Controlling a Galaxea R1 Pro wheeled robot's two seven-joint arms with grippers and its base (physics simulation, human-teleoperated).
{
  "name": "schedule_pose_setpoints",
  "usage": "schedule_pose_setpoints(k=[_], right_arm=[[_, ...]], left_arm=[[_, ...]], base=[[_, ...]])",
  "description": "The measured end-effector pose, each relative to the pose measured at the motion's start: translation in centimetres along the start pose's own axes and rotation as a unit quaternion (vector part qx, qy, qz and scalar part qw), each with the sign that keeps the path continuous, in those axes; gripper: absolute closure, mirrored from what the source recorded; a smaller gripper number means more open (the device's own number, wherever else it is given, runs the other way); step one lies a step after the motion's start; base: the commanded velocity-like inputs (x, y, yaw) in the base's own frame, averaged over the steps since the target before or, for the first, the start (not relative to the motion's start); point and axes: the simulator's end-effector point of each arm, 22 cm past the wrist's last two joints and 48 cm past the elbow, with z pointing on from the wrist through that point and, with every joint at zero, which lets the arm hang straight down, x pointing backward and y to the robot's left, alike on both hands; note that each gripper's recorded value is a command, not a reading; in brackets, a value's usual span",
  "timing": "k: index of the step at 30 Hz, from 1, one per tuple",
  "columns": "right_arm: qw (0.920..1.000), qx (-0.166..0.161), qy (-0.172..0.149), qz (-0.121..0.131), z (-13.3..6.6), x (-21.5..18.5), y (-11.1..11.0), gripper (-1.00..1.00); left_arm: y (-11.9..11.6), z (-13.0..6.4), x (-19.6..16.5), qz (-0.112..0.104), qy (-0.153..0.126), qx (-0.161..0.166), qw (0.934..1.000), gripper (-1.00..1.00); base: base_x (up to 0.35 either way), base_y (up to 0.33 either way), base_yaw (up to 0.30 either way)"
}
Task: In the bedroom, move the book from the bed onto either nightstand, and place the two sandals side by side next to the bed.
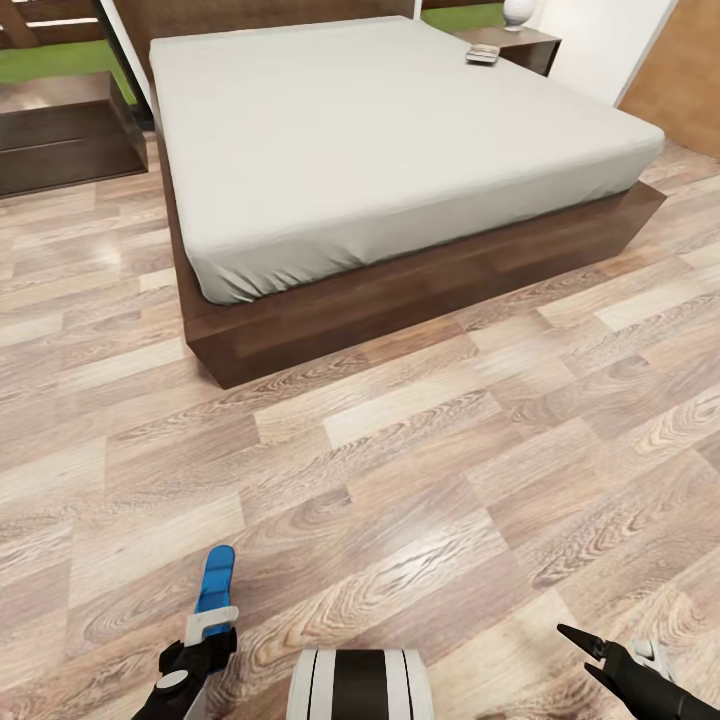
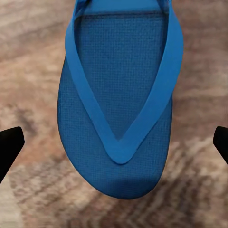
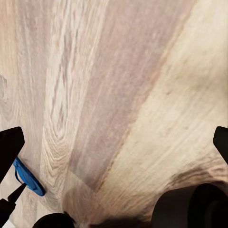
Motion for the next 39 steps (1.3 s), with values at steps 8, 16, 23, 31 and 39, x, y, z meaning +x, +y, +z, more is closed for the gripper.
schedule_pose_setpoints(k=[8, 16, 23, 31, 39], right_arm=[[1.0000, 0.000, 0.000, 0.000, 0.0, 0.0, 0.0, -1.00], [1.0000, 0.000, 0.000, 0.000, 0.0, 0.0, 0.0, -1.00], [1.0000, 0.000, 0.000, 0.000, 0.0, 0.0, 0.0, -1.00], [1.0000, 0.000, 0.000, 0.000, 0.0, 0.0, 0.0, -1.00], [0.9999, 0.007, 0.006, 0.005, 0.3, 0.4, -0.7, -1.00]], left_arm=[[0.3, 0.0, -0.1, 0.000, -0.001, -0.002, 1.0000, -1.00], [0.3, 0.0, -0.1, 0.001, -0.001, -0.002, 1.0000, -1.00], [0.3, 0.0, -0.1, 0.001, -0.001, -0.002, 1.0000, -1.00], [0.3, 0.1, -0.1, 0.001, -0.001, -0.002, 1.0000, -1.00], [0.4, 0.4, 0.9, 0.003, 0.009, -0.003, 0.9999, -1.00]], base=[[0.137, 0.000, 0.000], [0.129, 0.000, 0.000], [0.133, 0.000, 0.000], [0.009, 0.000, 0.000], [0.000, 0.000, 0.000]])
